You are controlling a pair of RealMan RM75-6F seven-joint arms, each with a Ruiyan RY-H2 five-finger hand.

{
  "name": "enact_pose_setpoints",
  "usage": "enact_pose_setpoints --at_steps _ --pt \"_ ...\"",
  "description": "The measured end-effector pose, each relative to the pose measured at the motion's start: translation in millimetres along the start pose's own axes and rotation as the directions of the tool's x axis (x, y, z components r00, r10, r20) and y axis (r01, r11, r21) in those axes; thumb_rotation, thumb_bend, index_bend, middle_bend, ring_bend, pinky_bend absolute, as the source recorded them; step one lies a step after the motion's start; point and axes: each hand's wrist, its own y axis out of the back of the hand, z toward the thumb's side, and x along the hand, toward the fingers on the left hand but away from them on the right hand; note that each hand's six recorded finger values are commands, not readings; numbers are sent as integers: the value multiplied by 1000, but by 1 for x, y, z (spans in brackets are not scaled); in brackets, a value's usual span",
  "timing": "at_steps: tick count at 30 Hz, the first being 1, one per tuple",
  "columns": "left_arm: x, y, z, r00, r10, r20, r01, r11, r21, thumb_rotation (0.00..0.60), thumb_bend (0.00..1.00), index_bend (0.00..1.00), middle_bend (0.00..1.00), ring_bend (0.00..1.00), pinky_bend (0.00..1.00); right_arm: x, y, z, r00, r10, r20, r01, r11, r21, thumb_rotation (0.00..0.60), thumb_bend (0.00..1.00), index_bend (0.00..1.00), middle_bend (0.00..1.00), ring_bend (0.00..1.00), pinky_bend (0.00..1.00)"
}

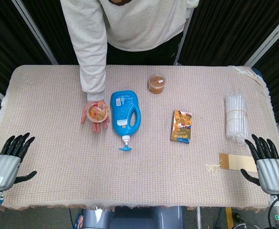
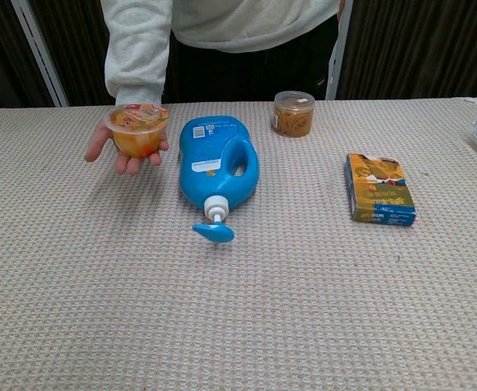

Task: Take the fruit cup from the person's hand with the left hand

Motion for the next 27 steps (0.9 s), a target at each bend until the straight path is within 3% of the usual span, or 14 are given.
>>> enact_pose_setpoints --at_steps 20,27 --pt "0 -2 0 1000 -14 0 14 1000 10 600 17 2 0 0 0 1 0 0 1000 3 -2 -3 1000 1 600 112 110 0 0 0" --pt "11 6 8 1000 9 18 -10 1000 16 600 70 6 0 0 0 1 -1 -2 1000 12 8 -12 1000 -9 600 112 111 0 0 0"
